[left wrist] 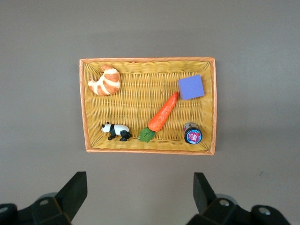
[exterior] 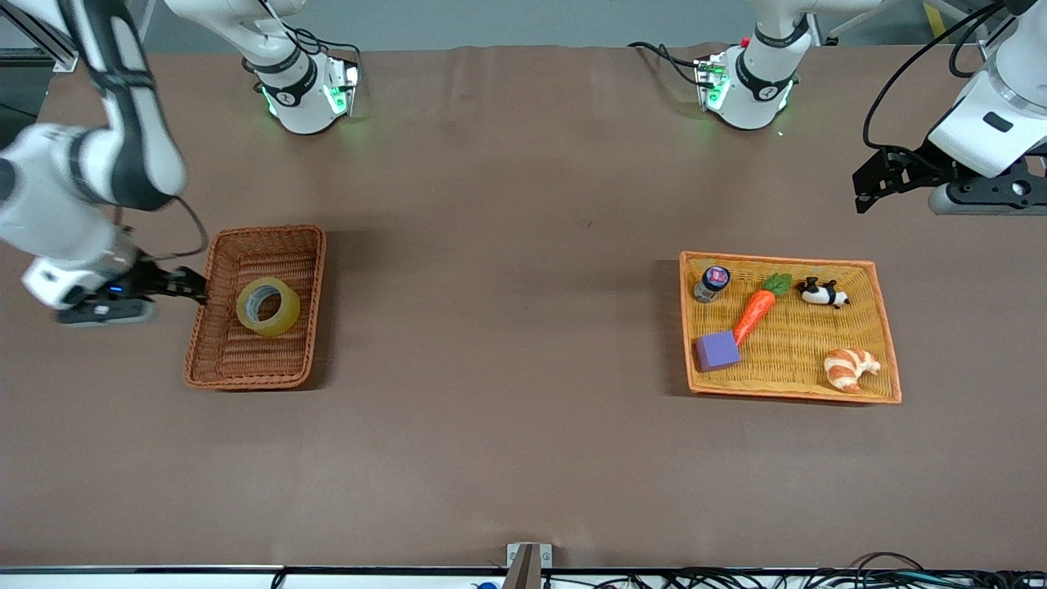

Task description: Move tape to another basket

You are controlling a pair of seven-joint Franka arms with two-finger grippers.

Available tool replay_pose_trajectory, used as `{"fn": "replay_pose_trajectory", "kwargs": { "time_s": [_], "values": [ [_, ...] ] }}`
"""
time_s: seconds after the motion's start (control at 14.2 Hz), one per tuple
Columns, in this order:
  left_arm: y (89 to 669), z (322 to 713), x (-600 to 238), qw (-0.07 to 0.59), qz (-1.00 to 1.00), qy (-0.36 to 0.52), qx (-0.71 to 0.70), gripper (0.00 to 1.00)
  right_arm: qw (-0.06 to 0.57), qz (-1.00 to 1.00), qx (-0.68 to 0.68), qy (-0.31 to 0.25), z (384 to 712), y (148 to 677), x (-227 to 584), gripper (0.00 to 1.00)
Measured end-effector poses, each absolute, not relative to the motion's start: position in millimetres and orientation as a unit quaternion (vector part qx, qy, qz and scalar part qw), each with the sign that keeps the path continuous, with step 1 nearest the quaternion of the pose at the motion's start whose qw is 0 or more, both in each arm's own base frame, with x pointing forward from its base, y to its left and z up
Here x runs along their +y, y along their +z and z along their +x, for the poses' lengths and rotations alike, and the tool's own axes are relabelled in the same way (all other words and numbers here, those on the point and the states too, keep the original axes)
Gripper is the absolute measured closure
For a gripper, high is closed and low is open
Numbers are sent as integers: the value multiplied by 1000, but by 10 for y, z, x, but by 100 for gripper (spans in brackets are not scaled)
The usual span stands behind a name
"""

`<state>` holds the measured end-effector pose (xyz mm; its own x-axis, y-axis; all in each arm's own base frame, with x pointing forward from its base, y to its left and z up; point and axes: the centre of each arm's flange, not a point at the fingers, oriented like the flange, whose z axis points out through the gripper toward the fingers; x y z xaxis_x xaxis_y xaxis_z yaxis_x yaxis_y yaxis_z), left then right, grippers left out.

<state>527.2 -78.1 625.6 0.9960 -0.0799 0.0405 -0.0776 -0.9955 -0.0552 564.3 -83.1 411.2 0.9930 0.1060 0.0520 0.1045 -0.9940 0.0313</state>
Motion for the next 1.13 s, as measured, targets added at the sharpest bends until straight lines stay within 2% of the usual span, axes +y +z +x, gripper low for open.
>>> {"fn": "replay_pose_trajectory", "kwargs": {
  "time_s": [0.21,0.35,0.56,0.84,1.13],
  "values": [
    [6255,5273,-781,27,-999,-21,39,0,11,999,26,18,5801,5165,-897,0],
    [6255,5274,-781,27,-999,-22,39,0,10,1000,-25,13,5799,5563,-874,0],
    [6258,5275,-781,27,-999,-23,39,0,7,997,-81,-12,5719,5944,-823,0],
    [6261,5278,-763,26,-999,-23,38,0,1,994,-114,1,5494,6463,-603,0],
    [6315,5294,-667,25,-999,-28,28,0,-1,996,-85,-1,5392,6526,-238,0]
  ]
}}
